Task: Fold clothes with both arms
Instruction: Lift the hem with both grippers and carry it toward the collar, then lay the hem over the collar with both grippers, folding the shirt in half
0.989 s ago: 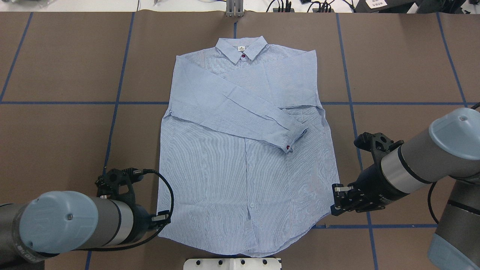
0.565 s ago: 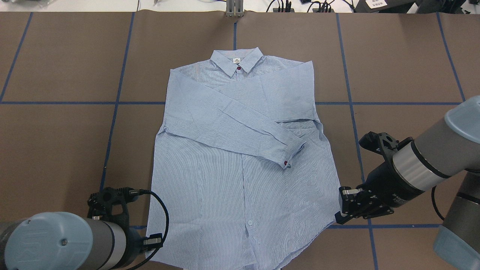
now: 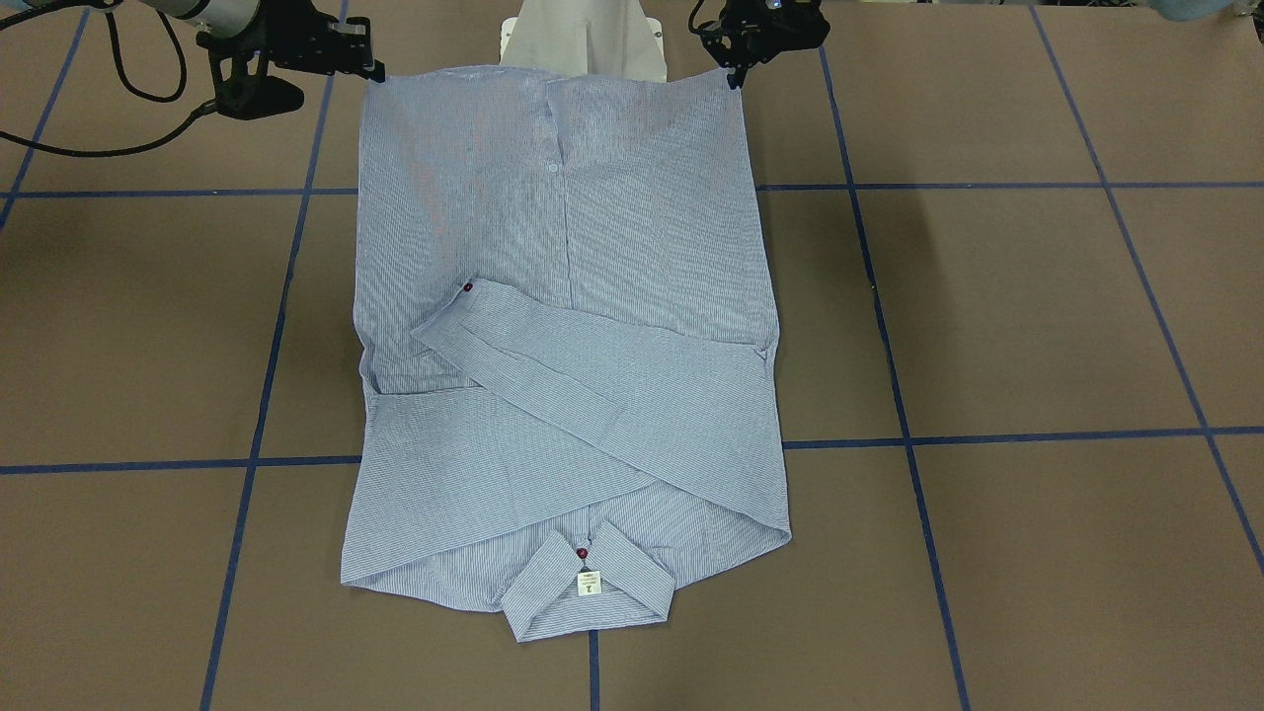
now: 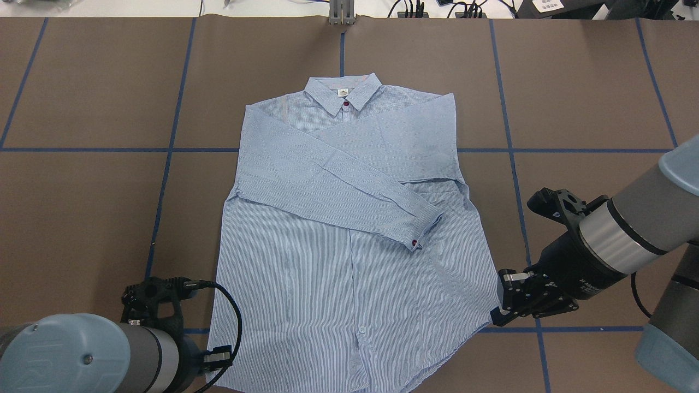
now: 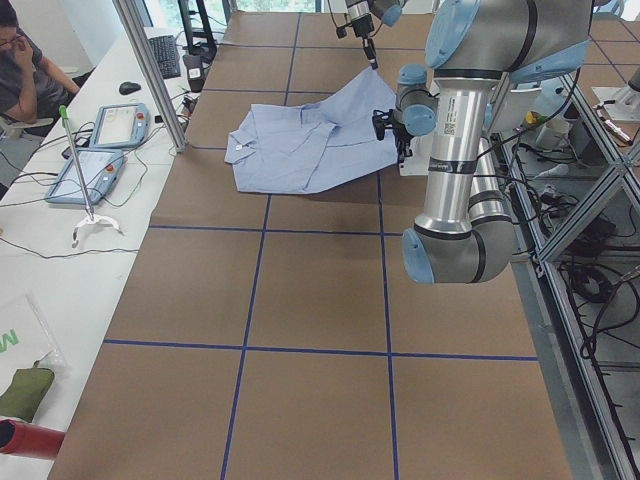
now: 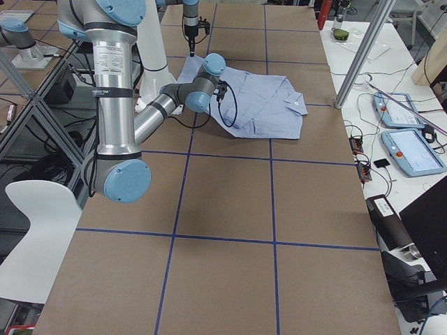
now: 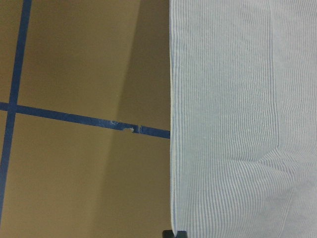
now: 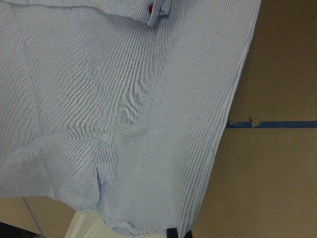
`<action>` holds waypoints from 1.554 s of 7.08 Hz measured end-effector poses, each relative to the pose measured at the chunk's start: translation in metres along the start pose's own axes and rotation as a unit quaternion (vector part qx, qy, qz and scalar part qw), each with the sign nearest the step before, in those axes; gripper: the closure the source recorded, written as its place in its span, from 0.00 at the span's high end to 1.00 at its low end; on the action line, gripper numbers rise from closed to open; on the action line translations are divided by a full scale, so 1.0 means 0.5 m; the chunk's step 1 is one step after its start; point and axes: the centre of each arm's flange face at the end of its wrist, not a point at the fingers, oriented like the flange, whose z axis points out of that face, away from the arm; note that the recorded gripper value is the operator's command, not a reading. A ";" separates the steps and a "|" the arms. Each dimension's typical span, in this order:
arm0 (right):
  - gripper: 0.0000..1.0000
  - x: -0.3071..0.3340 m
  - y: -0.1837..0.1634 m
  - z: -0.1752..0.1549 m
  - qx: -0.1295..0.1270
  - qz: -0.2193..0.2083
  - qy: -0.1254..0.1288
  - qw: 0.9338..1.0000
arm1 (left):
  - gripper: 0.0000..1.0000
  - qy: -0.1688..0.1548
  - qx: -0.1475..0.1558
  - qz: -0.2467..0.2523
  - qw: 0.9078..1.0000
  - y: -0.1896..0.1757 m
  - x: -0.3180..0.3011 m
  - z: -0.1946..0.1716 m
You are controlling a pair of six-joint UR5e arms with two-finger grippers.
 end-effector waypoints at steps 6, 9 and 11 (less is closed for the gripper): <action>0.00 0.026 -0.057 -0.004 0.030 0.013 0.008 0.999 | 0.00 0.005 0.026 0.010 1.000 -0.065 0.009 -0.006; 0.00 0.011 -0.089 -0.032 0.055 0.015 -0.001 0.998 | 0.00 0.029 0.048 -0.001 0.998 -0.121 0.030 -0.053; 0.00 -0.033 -0.175 -0.081 0.097 0.019 -0.019 0.995 | 0.00 0.053 0.068 0.009 0.996 -0.217 0.041 -0.121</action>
